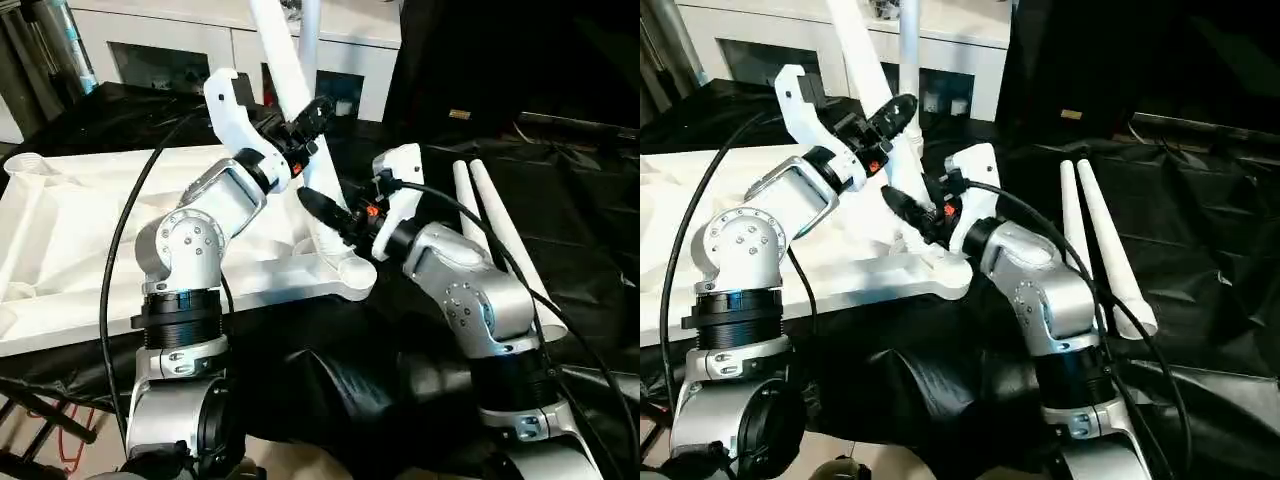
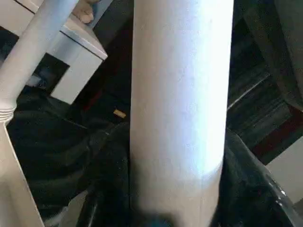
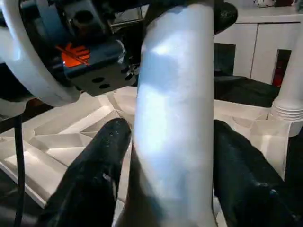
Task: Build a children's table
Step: Pick table leg
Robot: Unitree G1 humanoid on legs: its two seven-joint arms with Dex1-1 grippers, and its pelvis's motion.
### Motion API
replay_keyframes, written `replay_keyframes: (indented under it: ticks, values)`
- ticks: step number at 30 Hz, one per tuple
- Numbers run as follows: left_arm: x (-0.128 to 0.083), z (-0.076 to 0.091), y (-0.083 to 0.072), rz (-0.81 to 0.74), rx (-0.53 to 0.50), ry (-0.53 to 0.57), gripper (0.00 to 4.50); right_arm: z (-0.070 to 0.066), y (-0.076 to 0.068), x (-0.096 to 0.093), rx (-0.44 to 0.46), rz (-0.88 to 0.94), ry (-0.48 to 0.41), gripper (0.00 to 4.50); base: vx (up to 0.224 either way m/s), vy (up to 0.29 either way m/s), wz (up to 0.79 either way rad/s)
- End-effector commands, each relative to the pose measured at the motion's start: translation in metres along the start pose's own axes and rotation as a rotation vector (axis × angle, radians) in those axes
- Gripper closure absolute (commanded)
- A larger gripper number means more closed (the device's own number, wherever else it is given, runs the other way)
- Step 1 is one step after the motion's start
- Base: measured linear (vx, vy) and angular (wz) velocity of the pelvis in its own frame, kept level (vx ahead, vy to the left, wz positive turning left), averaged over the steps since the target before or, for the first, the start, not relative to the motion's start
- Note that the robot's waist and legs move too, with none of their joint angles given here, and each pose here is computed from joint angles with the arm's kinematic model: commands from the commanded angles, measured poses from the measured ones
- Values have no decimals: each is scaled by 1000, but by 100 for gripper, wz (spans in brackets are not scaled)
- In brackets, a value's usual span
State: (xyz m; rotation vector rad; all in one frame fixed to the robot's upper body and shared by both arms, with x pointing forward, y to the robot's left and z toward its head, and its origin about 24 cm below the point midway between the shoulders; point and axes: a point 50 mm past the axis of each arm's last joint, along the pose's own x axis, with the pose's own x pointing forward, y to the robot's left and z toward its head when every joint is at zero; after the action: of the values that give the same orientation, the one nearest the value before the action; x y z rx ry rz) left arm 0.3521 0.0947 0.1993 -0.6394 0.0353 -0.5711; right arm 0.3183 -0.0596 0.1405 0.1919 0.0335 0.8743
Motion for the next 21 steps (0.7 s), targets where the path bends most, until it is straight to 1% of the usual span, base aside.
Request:
replay_keyframes:
  ticks: [1, 3, 5, 7, 8, 9, 10, 12, 14, 15, 16, 18, 19, 21]
  values:
    - [3, -2, -5, -16, 45, 13, 260, 2, -4, 3, 26, -41, 2, 147, 0, 0, 0]
    - [3, 0, -3, -5, 70, 8, 260, 1, -8, 2, 72, -69, 8, 134, 0, 0, 0]
    - [1, 3, 2, 6, 101, 4, 260, 5, -22, -2, 179, -158, -32, 105, 0, 0, 0]
    - [1, 6, 4, 13, 115, 2, 260, 6, -28, -4, 224, -195, -51, 100, 0, 0, 0]
    - [0, 6, 5, 16, 119, 1, 261, 6, -30, -5, 237, -205, -54, 80, 0, 0, 0]
    - [-1, 8, 7, 21, 128, 1, 261, 6, -32, -7, 240, -215, -53, 80, 0, 0, 0]
    - [-2, 9, 9, 25, 147, 3, 261, 5, -32, -7, 239, -208, -31, 60, 0, 0, 0]
    - [-3, 10, 12, 31, 173, 7, 261, 5, -31, -8, 218, -187, -7, 60, 0, 0, 0]
    - [-4, 11, 16, 28, 203, 18, 262, 11, -24, -10, 200, -123, -15, 31, 0, 0, 0]
    - [-5, 11, 17, 27, 209, 20, 262, 12, -23, -10, 200, -108, -17, 31, 0, 0, 0]
    - [-6, 13, 23, 33, 238, 30, 262, 18, -15, -11, 206, -41, -26, 22, 0, 0, 0]
    - [-7, 14, 25, 37, 245, 32, 262, 20, -14, -12, 207, -31, -30, 5, 0, 0, 0]
    - [-7, 15, 28, 41, 264, 38, 262, 21, -14, -12, 215, -28, -33, 5, 0, 0, 0]
    - [-7, 16, 32, 52, 299, 47, 262, 23, -14, -13, 195, -19, -28, 3, 0, 0, 0]
